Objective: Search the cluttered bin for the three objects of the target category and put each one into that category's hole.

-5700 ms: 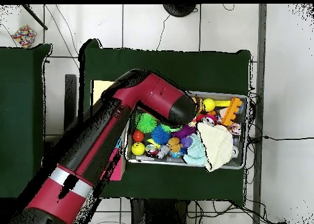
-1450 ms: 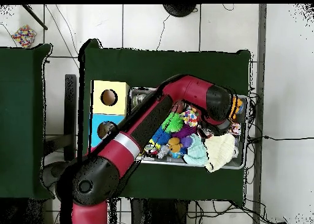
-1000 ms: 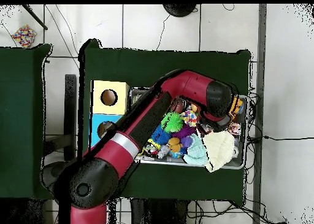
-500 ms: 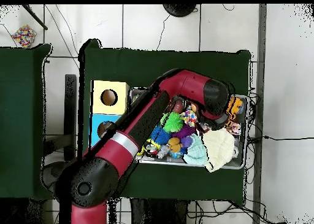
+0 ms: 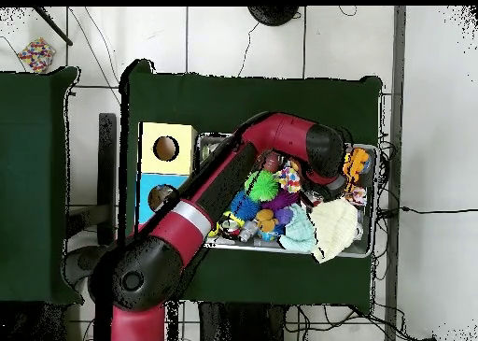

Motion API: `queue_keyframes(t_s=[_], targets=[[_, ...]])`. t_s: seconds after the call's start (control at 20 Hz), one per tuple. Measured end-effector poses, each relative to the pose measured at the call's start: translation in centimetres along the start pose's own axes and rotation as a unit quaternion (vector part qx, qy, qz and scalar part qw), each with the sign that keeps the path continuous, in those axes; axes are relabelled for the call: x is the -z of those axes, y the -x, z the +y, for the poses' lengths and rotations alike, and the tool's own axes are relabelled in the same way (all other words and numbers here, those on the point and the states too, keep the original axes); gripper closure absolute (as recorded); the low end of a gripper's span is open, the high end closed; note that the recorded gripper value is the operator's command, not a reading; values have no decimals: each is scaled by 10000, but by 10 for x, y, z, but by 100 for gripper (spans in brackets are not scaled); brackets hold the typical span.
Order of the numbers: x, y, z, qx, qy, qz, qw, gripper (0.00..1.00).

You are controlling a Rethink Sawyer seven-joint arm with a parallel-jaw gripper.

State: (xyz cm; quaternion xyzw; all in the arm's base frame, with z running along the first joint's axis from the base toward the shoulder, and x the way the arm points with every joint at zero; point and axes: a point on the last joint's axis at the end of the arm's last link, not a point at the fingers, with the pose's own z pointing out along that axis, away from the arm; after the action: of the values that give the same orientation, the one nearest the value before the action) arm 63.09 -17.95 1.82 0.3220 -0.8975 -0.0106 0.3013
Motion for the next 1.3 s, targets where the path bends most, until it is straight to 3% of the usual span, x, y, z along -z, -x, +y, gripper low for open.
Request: queue_keyframes(t_s=[0.25,1.0,1.05,1.3], targets=[[-7,-3,-2,48,-36,339,9994,0],[-14,-3,-11,55,13,282,9996,0],[-14,-1,-14,76,15,244,9997,100],[-14,3,-16,112,8,207,9997,100]])
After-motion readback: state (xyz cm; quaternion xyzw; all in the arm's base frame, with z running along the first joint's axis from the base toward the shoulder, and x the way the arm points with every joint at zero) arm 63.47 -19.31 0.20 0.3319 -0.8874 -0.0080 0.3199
